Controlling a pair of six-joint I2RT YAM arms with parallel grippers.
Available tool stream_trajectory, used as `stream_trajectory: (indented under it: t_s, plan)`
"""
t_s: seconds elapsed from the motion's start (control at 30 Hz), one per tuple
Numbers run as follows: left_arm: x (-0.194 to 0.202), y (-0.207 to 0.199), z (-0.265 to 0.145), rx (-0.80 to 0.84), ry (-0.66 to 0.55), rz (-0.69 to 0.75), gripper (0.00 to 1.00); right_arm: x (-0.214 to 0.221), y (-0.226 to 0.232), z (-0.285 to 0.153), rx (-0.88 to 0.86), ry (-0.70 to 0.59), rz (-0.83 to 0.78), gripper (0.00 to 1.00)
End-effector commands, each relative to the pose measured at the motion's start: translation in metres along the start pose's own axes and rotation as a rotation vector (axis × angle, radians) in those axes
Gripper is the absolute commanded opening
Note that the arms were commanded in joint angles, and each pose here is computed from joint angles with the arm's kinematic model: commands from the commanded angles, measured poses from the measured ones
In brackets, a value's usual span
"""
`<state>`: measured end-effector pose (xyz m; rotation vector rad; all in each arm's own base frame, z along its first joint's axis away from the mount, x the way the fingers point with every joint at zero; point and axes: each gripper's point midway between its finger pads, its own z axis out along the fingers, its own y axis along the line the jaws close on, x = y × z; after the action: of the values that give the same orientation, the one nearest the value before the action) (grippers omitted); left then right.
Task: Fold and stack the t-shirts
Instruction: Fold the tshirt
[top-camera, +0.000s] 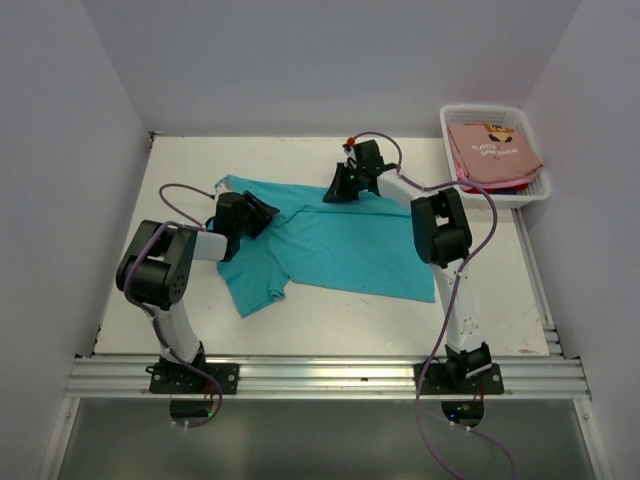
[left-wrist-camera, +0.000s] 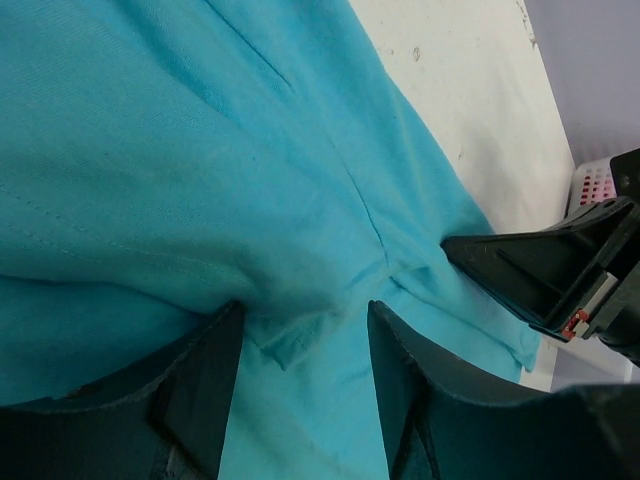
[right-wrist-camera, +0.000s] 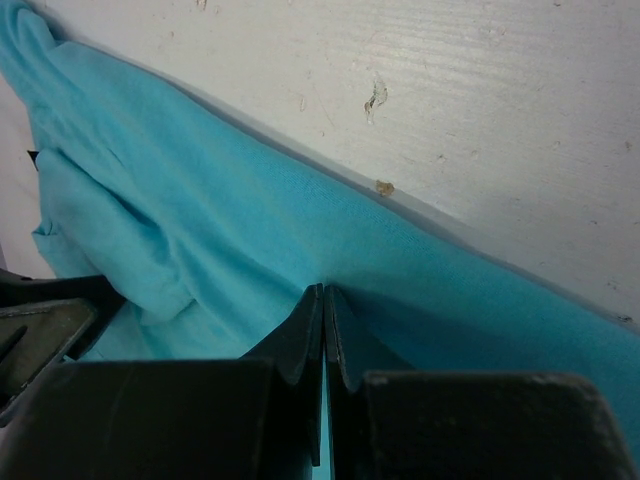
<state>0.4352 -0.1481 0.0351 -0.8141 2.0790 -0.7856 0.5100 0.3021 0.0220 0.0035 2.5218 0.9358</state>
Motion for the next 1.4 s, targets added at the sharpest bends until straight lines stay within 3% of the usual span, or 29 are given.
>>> stream_trajectory:
  t_s: [0.0,0.33,0.67,0.87,1.17,1.37]
  plan:
    - [0.008,0.017,0.004,-0.048,0.016,0.006,0.57,0.015,-0.014,0.003,0.060,0.043,-0.016,0.00]
    - [0.015,0.020,-0.032,-0.039,0.013,-0.020,0.54,0.024,-0.022,0.010,0.063,0.056,0.003,0.00]
    - [0.022,0.036,-0.019,-0.093,0.045,-0.005,0.48,0.029,-0.026,0.012,0.072,0.066,0.005,0.00]
    - [0.027,0.051,-0.013,-0.128,0.047,0.002,0.36,0.030,-0.026,0.012,0.069,0.071,0.008,0.00]
    - [0.022,0.047,-0.014,-0.114,0.035,0.007,0.00,0.034,-0.029,0.012,0.074,0.077,0.005,0.00]
    - [0.010,0.031,-0.026,-0.083,0.002,0.029,0.00,0.034,-0.029,0.013,0.071,0.079,0.004,0.00]
